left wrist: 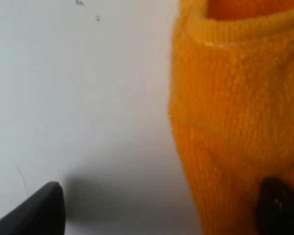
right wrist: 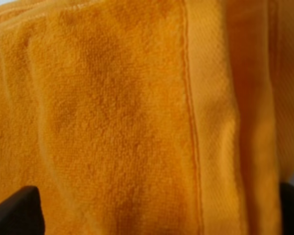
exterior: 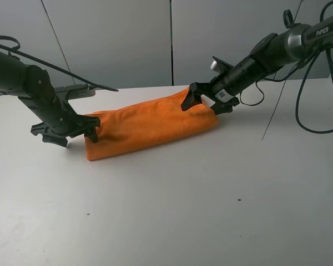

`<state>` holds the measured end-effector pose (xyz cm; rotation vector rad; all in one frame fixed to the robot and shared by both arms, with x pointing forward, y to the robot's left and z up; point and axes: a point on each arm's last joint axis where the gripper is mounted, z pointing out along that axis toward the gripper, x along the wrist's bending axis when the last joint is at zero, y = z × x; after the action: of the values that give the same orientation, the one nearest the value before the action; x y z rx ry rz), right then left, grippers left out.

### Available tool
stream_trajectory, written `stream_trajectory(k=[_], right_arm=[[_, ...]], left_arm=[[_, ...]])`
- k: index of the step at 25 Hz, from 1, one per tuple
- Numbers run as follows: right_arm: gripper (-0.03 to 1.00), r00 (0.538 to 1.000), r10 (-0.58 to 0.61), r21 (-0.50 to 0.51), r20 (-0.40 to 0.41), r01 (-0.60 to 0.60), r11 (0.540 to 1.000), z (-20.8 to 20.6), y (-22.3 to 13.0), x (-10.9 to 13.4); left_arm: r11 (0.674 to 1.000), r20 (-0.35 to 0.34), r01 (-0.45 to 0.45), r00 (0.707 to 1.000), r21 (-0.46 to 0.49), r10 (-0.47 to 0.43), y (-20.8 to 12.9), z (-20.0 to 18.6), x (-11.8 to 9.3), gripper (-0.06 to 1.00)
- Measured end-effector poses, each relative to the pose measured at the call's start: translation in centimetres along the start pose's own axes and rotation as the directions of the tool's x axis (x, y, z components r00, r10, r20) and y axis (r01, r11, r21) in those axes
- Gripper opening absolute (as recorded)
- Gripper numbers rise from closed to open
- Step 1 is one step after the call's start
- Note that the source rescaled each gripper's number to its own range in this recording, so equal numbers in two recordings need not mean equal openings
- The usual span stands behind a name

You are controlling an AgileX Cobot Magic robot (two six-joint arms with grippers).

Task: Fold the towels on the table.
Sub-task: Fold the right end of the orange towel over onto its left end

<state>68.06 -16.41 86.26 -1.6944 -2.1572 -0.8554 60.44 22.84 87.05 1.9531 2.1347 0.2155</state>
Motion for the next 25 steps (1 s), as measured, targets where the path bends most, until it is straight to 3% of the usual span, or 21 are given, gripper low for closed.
stream_trajectory(k=[14,16,18,20,21,25], right_arm=[[0.96,0.999,-0.03,0.023,-0.032,0.031,0.999,1.0,-0.3,1.4],[0.82,0.999,-0.03,0.028,-0.03,0.031,0.999,1.1,-0.4,1.3],[0.52,0.999,-0.03,0.032,-0.028,0.031,0.999,1.2,-0.5,1.2],[0.14,0.999,-0.03,0.03,-0.027,0.031,0.999,1.2,-0.5,1.2],[0.05,0.999,-0.025,0.029,-0.026,0.026,0.999,1.2,-0.5,1.2],[0.05,0.999,0.0,0.045,-0.036,0.002,0.999,1.2,-0.6,1.3]], left_arm=[[0.999,-0.012,-0.048,0.999,0.011,0.048,-0.1,0.0,0.1,1.0],[0.997,-0.017,-0.07,0.997,0.017,0.07,-0.1,0.0,0.2,1.0],[0.997,-0.019,-0.081,0.997,0.02,0.081,-0.1,0.0,0.2,1.0],[0.996,-0.02,-0.087,0.996,0.022,0.087,-0.2,0.0,0.2,1.0],[0.995,-0.02,-0.092,0.995,0.022,0.093,-0.2,0.0,0.2,1.0],[0.984,-0.019,-0.179,0.984,0.026,0.179,0.0,-0.1,0.2,1.0]])
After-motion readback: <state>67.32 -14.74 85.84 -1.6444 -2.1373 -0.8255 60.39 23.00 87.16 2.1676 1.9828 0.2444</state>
